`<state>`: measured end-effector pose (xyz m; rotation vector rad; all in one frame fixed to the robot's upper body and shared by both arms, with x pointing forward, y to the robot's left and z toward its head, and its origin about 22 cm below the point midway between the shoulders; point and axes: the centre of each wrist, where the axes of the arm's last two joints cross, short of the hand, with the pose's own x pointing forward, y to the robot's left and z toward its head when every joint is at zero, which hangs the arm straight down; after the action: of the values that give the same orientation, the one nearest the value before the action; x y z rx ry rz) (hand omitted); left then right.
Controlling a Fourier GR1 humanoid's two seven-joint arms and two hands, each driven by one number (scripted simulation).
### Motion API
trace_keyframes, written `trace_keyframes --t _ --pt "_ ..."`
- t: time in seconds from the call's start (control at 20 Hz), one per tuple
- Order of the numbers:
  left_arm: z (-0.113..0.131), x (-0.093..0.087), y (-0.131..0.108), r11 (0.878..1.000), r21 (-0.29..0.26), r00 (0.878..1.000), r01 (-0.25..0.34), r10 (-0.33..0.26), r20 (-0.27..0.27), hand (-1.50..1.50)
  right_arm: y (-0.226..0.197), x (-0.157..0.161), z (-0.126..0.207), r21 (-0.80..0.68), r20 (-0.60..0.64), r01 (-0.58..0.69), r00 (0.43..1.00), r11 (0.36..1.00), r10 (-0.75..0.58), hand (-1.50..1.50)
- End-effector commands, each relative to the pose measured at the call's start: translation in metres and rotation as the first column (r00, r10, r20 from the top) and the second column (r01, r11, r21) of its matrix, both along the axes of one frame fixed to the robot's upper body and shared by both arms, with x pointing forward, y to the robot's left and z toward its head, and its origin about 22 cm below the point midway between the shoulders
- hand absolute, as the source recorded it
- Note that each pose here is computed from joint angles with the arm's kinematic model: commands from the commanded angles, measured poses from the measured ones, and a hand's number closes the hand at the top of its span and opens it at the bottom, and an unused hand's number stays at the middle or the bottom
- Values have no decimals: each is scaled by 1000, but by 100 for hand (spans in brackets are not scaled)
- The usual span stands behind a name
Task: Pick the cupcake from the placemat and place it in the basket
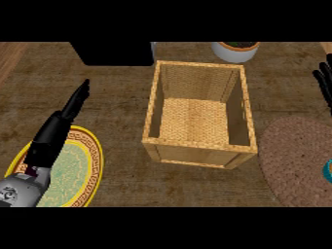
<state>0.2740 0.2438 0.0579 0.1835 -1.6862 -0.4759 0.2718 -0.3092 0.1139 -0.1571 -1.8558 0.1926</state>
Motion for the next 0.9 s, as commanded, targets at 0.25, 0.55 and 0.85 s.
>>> trace_keyframes --t 0.25,0.55,0.85 --pt "22 11 16 997 16 991 -77 75 111 0 54 -18 -16 106 -112 -786 600 610 792 150" --pt "20 8 62 985 -1 984 -171 170 49 0 46 -99 -47 363 -77 -791 501 493 862 -150" --pt "9 7 47 988 -17 987 -151 152 44 0 2 -82 56 -220 -56 -661 743 717 668 -150"
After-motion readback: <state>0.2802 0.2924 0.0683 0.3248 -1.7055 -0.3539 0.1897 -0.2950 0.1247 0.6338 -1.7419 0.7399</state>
